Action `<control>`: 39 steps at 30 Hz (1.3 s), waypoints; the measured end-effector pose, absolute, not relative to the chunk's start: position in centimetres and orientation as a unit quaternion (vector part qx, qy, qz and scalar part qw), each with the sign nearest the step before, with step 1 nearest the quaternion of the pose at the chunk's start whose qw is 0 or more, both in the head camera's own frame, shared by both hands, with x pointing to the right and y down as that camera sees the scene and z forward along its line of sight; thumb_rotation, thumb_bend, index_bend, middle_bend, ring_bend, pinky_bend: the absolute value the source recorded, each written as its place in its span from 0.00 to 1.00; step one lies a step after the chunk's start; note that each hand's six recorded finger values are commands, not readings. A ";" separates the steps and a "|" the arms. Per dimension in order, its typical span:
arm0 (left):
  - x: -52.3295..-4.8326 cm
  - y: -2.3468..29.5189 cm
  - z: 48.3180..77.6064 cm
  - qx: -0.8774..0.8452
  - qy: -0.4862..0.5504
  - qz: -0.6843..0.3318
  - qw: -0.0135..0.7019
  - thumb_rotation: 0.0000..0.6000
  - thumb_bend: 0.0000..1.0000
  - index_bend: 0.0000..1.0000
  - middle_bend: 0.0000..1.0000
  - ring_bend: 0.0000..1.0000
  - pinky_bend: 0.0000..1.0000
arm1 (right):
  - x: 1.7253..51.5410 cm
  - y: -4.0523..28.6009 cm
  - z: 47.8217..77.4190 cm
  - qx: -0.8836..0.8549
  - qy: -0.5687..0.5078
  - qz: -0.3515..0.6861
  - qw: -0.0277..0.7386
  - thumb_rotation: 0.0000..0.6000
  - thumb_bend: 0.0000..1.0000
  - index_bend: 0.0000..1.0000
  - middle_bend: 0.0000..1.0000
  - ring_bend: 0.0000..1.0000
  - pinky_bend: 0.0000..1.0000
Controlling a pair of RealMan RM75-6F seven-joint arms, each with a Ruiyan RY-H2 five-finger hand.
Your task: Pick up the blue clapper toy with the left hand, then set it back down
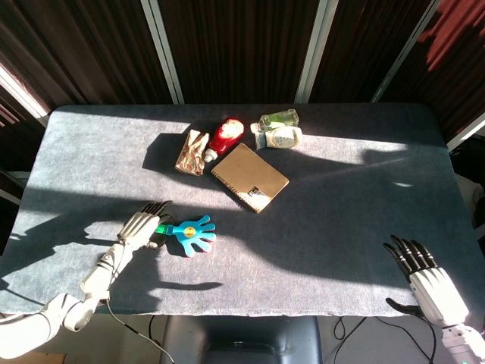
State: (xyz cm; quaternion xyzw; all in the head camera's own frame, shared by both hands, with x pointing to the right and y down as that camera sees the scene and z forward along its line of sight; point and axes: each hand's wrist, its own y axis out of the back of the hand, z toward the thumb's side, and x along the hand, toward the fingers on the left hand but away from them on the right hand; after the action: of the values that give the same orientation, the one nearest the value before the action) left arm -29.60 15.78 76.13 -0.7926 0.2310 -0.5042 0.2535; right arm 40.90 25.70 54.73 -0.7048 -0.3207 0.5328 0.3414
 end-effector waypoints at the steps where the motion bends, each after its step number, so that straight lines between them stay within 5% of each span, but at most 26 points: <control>1: -29.6 15.8 76.2 -0.793 0.231 -0.504 0.253 1.00 0.39 0.38 0.00 0.00 0.00 | 40.9 25.7 54.7 -0.704 -0.322 0.532 0.342 1.00 0.06 0.00 0.00 0.00 0.00; 10: -29.4 15.8 76.3 -0.794 0.244 -0.496 0.254 1.00 0.40 0.61 0.04 0.00 0.00 | 41.1 25.6 54.4 -0.703 -0.326 0.532 0.343 1.00 0.06 0.00 0.00 0.00 0.00; 16: -29.3 15.9 76.1 -0.800 0.262 -0.481 0.244 1.00 0.48 0.76 0.19 0.00 0.02 | 41.0 25.6 54.4 -0.704 -0.325 0.531 0.343 1.00 0.06 0.00 0.00 0.00 0.00; 19: -29.4 16.1 75.9 -0.804 0.277 -0.469 0.237 1.00 0.52 0.80 0.33 0.08 0.08 | 41.0 25.7 54.4 -0.704 -0.324 0.530 0.343 1.00 0.06 0.00 0.00 0.00 0.00; 23: -29.5 16.4 75.7 -0.808 0.301 -0.451 0.229 1.00 0.57 0.81 0.63 0.34 0.22 | 40.9 25.8 54.4 -0.705 -0.322 0.531 0.343 1.00 0.06 0.00 0.00 0.00 0.00; 26: -29.7 16.6 75.5 -0.813 0.320 -0.435 0.215 1.00 0.60 0.81 0.75 0.44 0.37 | 40.9 25.8 54.4 -0.705 -0.322 0.531 0.343 1.00 0.06 0.00 0.00 0.00 0.00; 32: -30.1 16.4 75.1 -0.823 0.363 -0.391 0.193 1.00 0.63 0.81 0.78 0.51 0.61 | 40.9 25.8 54.4 -0.705 -0.320 0.531 0.342 1.00 0.06 0.00 0.00 0.00 0.00; 39: -30.0 16.2 74.2 -0.838 0.412 -0.326 0.145 1.00 0.66 0.81 0.79 0.51 0.64 | 40.9 25.9 54.5 -0.706 -0.318 0.532 0.342 1.00 0.06 0.00 0.00 0.00 0.00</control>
State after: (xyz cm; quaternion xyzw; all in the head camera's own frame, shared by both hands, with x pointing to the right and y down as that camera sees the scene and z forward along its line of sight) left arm -30.03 16.19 74.17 -0.8380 0.4125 -0.3264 0.1449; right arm 40.87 25.89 54.54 -0.7064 -0.3176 0.5324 0.3416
